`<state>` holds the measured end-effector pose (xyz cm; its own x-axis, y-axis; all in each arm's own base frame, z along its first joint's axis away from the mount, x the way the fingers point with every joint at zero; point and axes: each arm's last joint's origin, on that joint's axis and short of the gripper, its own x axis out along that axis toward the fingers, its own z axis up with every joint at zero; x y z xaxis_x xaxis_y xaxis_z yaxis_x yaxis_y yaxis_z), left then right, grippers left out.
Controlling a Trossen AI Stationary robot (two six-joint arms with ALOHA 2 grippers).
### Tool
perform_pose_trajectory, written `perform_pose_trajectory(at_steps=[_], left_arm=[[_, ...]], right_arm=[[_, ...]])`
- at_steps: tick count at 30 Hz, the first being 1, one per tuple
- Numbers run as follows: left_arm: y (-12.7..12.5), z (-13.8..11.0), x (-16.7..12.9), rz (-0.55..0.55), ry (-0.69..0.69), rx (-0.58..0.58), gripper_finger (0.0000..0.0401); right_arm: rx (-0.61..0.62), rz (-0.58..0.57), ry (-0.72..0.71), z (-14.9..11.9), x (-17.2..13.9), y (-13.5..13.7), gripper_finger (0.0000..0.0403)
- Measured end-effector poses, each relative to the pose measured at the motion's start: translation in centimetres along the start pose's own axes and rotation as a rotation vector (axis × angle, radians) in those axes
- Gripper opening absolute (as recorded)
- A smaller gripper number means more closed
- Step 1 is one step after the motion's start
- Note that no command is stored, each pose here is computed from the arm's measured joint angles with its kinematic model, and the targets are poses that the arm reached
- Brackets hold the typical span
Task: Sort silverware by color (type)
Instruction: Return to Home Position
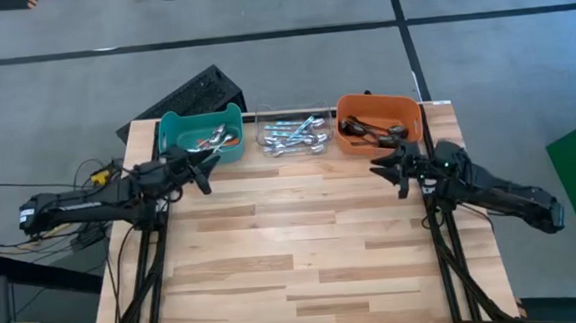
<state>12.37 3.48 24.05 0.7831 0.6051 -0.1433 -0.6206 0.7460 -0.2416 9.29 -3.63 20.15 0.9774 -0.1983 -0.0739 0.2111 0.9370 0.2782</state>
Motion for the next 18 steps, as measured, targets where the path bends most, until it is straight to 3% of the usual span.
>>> perform_pose_trajectory(at_steps=[18], left_arm=[[1.5,-5.6,0.7,0.062,0.087,-0.027,0.0151]], right_arm=[[0.090,0.000,0.012,-2.7,0.1,-0.7,0.0150]])
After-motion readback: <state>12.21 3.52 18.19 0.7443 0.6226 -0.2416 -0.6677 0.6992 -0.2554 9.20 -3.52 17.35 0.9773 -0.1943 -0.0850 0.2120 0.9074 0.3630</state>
